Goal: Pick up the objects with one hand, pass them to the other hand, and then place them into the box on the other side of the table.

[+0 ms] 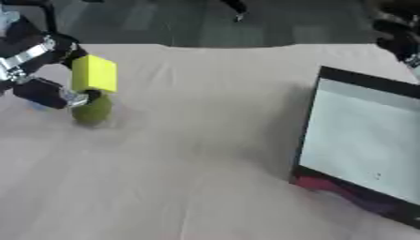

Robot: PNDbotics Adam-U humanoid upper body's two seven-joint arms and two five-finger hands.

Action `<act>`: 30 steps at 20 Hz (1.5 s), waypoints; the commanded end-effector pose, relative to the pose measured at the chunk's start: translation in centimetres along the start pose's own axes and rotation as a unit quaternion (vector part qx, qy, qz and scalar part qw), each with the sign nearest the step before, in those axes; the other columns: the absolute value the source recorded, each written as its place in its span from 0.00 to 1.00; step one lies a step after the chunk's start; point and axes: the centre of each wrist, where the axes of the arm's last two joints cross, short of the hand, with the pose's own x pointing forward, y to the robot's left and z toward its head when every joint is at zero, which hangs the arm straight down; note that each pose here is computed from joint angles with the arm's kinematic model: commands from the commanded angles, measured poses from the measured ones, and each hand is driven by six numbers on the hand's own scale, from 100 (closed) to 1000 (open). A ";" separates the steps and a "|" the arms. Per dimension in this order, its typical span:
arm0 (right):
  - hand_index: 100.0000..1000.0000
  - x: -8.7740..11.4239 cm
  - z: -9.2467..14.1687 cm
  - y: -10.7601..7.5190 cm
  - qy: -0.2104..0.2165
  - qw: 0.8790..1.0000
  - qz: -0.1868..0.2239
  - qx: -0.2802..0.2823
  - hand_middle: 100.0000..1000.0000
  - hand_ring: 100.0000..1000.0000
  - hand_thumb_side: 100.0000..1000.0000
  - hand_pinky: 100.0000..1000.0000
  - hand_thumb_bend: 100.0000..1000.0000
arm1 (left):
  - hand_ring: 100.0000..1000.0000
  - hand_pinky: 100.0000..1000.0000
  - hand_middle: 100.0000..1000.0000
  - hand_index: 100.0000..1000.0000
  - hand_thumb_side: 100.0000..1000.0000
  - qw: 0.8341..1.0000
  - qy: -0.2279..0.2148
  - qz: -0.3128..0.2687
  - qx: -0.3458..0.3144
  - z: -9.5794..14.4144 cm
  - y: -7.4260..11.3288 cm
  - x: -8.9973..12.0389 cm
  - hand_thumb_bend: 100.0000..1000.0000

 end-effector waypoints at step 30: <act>0.98 4.2 -6.8 4.9 -0.049 0.954 0.189 0.227 1.00 1.00 0.28 0.98 0.22 | 0.54 0.69 0.37 0.44 0.14 0.994 -0.065 0.059 0.066 -3.1 -10.1 3.7 0.00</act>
